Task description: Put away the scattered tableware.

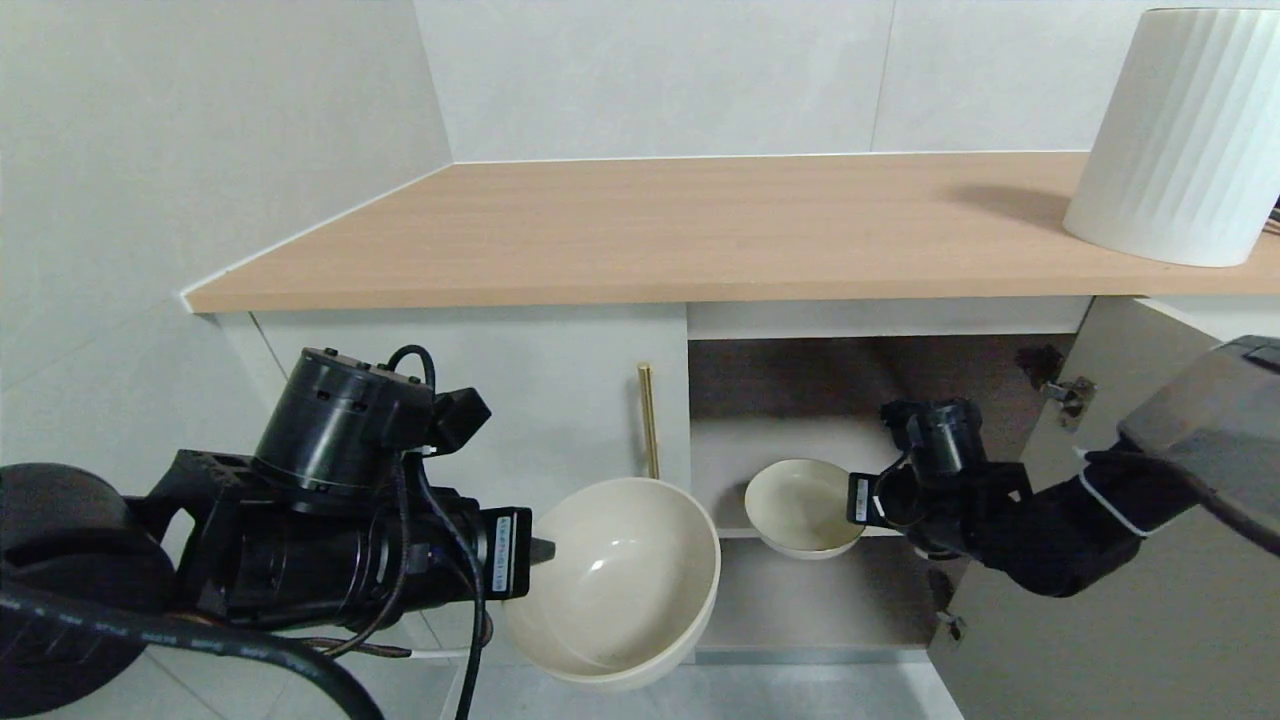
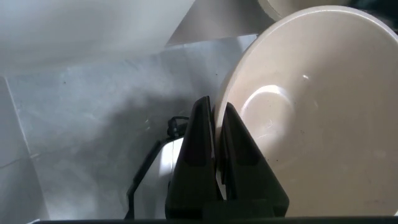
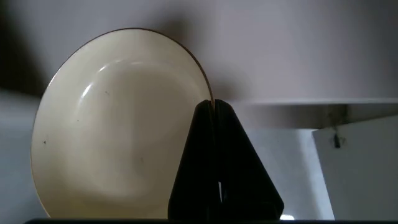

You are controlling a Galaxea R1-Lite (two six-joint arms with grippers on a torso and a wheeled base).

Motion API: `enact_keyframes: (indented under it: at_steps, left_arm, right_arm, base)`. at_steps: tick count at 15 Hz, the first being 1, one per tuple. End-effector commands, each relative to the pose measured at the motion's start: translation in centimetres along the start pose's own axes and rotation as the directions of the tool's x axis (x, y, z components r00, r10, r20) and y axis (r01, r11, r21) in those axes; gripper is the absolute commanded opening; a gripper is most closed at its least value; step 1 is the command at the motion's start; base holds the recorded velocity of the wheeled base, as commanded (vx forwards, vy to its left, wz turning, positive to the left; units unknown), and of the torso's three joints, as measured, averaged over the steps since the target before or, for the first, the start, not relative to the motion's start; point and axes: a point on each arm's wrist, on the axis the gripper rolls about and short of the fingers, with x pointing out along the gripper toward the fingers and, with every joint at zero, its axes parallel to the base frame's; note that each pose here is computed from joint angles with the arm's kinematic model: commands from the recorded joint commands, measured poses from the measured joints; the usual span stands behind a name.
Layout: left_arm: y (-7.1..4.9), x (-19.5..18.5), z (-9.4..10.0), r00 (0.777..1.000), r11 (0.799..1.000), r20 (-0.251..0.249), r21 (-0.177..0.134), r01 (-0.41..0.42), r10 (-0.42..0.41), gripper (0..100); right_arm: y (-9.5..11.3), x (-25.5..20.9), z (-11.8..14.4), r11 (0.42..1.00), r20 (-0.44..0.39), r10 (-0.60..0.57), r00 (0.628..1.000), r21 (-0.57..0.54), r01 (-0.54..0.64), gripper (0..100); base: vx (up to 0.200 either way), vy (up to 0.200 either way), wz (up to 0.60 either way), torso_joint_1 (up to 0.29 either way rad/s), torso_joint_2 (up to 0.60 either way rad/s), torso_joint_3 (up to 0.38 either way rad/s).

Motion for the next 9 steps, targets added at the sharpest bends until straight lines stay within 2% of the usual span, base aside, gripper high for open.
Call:
enact_keyframes:
  at_steps: [1,3,9]
  left_arm:
    - [-0.1,0.1,-0.1,1.000,1.000,-0.004,0.002,0.001,-0.001,0]
    - [-0.3,0.1,-0.3,1.000,1.000,-0.010,0.009,0.007,-0.007,0]
    - [-0.4,-0.1,-0.3,1.000,1.000,-0.006,0.012,0.010,-0.010,0]
  right_arm:
    - [-1.7,3.8,-2.7,0.996,-0.027,-0.091,0.995,0.012,0.092,0]
    - [-2.4,5.3,-3.0,0.993,-0.007,-0.116,0.993,0.026,0.116,0]
    - [-4.3,8.3,-1.7,0.976,0.053,-0.195,0.979,0.106,0.189,0]
  base:
    - [0.000,0.000,0.00,0.000,0.00,0.000]
    - [0.000,0.000,0.00,0.000,0.00,0.000]
    - [0.000,0.000,0.00,0.000,0.00,0.000]
